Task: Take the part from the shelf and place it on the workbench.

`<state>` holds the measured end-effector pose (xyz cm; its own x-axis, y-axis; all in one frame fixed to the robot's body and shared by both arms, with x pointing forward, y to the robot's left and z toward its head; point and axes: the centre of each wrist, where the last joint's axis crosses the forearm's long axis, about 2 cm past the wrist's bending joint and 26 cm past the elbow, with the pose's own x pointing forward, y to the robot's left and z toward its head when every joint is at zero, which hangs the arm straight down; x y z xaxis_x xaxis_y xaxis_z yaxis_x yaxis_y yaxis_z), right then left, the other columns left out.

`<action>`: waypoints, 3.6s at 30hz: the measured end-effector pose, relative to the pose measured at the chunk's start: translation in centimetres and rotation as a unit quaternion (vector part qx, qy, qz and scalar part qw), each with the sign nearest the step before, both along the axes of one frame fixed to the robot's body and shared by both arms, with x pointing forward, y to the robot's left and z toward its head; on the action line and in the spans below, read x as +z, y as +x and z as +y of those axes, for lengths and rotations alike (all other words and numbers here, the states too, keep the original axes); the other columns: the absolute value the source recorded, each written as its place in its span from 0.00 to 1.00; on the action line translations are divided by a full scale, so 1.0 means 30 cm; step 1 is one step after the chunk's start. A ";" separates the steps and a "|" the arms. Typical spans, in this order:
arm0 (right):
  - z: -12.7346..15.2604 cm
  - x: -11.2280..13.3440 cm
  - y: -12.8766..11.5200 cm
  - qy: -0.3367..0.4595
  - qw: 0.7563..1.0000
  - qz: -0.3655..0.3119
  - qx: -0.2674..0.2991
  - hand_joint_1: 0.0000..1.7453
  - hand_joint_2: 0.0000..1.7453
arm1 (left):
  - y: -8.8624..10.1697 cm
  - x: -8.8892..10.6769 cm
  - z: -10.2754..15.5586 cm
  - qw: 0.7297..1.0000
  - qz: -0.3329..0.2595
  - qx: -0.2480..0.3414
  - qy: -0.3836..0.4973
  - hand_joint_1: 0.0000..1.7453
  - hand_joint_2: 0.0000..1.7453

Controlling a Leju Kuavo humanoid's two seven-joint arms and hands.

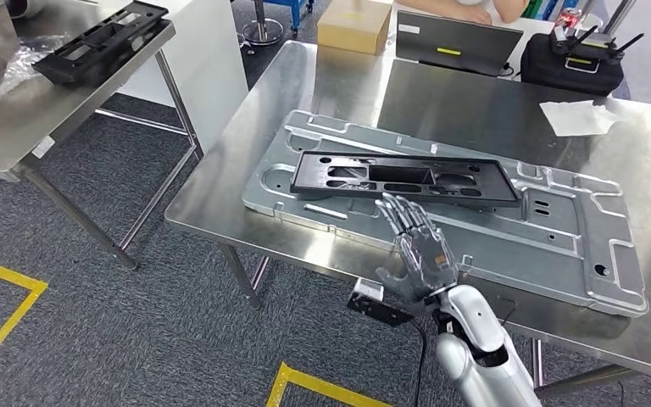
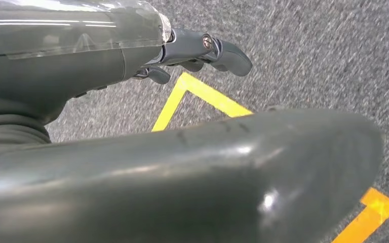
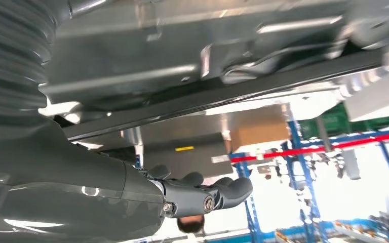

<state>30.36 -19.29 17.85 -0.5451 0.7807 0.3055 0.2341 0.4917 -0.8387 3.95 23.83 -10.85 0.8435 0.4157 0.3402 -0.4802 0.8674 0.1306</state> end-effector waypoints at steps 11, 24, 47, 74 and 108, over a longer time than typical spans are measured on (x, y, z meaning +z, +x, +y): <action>-0.029 -0.074 -0.177 0.067 0.997 0.000 0.039 0.00 0.50 | 0.000 0.006 -0.046 1.000 0.009 0.026 0.004 0.00 0.00; 0.004 -0.212 -0.248 0.153 0.972 0.133 0.118 0.00 0.00 | 0.005 0.010 -0.068 0.999 0.018 0.041 0.009 0.00 0.00; -0.212 -0.741 -0.304 -0.124 0.890 0.388 -0.206 0.00 0.00 | 0.019 0.018 -0.107 1.000 0.023 0.008 -0.008 0.00 0.00; -0.350 -0.950 -0.765 0.087 0.542 0.734 -0.400 0.00 0.00 | 0.027 -0.006 0.177 0.995 0.040 -0.077 0.045 0.00 0.00; -0.254 -0.967 -0.889 0.244 0.443 0.770 -0.389 0.00 0.00 | 0.023 0.015 0.467 0.982 0.040 -0.161 0.090 0.00 0.00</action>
